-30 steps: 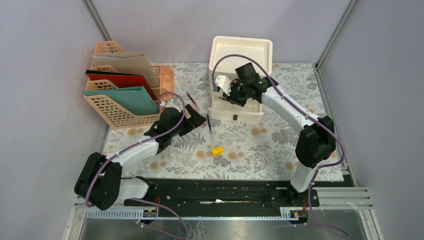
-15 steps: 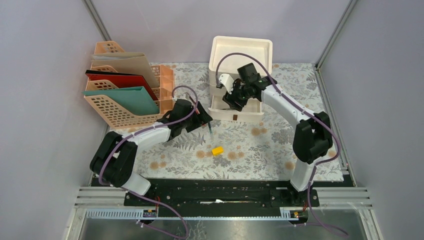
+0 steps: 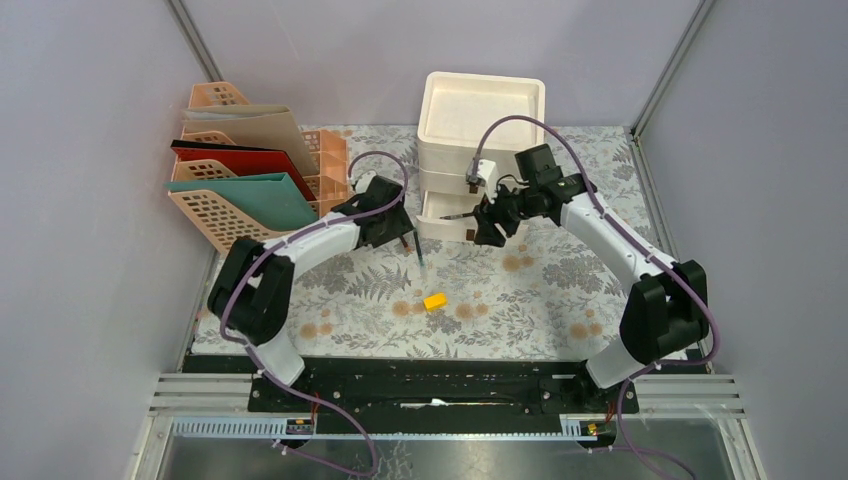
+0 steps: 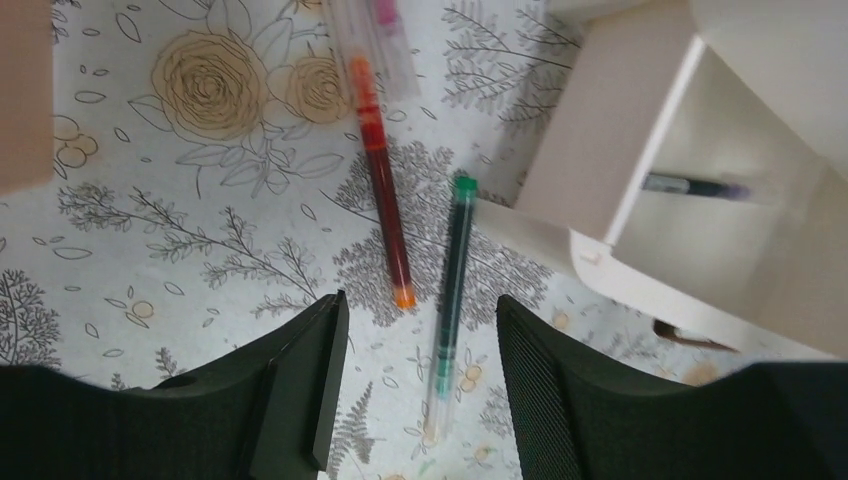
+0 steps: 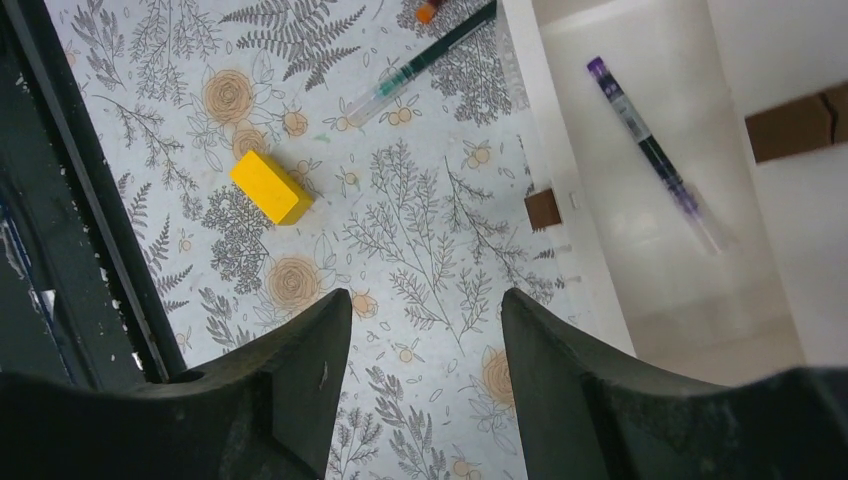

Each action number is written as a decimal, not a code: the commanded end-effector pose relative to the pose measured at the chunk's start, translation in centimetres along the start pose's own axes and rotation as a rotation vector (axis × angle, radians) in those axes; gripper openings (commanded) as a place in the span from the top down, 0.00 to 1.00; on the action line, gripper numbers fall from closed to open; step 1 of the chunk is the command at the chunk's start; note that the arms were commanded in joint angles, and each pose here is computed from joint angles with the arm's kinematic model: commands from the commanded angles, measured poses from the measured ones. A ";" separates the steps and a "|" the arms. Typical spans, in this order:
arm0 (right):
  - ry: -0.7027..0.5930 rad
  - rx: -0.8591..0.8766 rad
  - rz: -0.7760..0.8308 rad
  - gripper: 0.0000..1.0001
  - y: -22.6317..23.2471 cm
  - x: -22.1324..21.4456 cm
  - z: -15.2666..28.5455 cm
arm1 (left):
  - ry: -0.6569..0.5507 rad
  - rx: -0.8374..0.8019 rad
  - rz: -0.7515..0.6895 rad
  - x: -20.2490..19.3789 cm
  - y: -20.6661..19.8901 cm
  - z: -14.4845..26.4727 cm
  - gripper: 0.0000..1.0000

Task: Organize the desk
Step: Place the stationery in the drawer, then pick up the stationery from the center of the board.

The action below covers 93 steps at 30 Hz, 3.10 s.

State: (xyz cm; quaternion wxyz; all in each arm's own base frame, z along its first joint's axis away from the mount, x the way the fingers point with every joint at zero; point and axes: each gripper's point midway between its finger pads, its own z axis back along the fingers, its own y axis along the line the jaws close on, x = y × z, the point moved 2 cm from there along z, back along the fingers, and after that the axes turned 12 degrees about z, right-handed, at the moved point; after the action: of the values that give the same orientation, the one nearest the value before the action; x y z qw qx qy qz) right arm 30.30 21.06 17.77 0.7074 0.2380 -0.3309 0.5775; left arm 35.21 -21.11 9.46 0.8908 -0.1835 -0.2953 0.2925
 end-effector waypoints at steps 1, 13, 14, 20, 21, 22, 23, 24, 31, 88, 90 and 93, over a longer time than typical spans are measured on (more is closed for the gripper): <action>-0.083 0.003 -0.052 0.36 0.0 0.6 1.1 | -0.042 0.097 -0.037 1.2 0.5 -1.3 0.40; -0.097 -0.003 -0.077 0.35 0.4 -0.3 1.7 | -0.013 0.201 -0.079 1.6 1.3 -4.6 0.47; -0.096 -0.004 -0.079 0.35 0.4 -0.4 1.7 | -0.012 0.214 -0.086 1.6 1.5 -4.8 0.50; -0.093 -0.003 -0.085 0.35 0.2 -0.6 1.6 | -0.005 0.290 -0.127 1.6 2.7 -5.2 0.53; -0.092 -0.003 -0.085 0.35 0.2 -0.6 1.6 | -0.003 0.300 -0.134 1.5 2.9 -5.3 0.53; -0.092 -0.003 -0.085 0.35 0.2 -0.6 1.6 | 0.000 0.309 -0.142 1.5 3.1 -5.4 0.54; -0.092 -0.002 -0.085 0.35 0.2 -0.5 1.5 | 0.002 0.317 -0.147 1.4 3.2 -5.4 0.54; -0.091 -0.002 -0.086 0.35 0.2 -0.6 1.5 | 0.005 0.325 -0.151 1.4 3.3 -5.5 0.54; -0.091 -0.001 -0.086 0.35 0.3 -0.7 1.6 | 0.019 0.355 -0.193 1.2 4.1 -5.8 0.65; -0.478 0.508 -0.661 0.45 4.3 11.4 -2.4 | -0.022 -1.086 0.205 0.0 -10.7 17.2 1.00; -0.477 0.507 -0.663 0.49 4.3 11.3 -2.4 | -0.018 -1.087 0.204 -0.1 -10.8 17.1 1.00; -0.477 0.504 -0.659 0.58 4.4 11.3 -2.4 | -0.014 -1.090 0.200 -0.3 -10.9 17.1 1.00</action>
State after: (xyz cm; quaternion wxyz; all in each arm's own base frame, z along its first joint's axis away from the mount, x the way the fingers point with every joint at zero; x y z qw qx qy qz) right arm 27.63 30.72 23.01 0.6932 0.6167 -0.2260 0.2968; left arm 28.48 -26.32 24.28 0.6699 -0.6097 -0.3723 0.2023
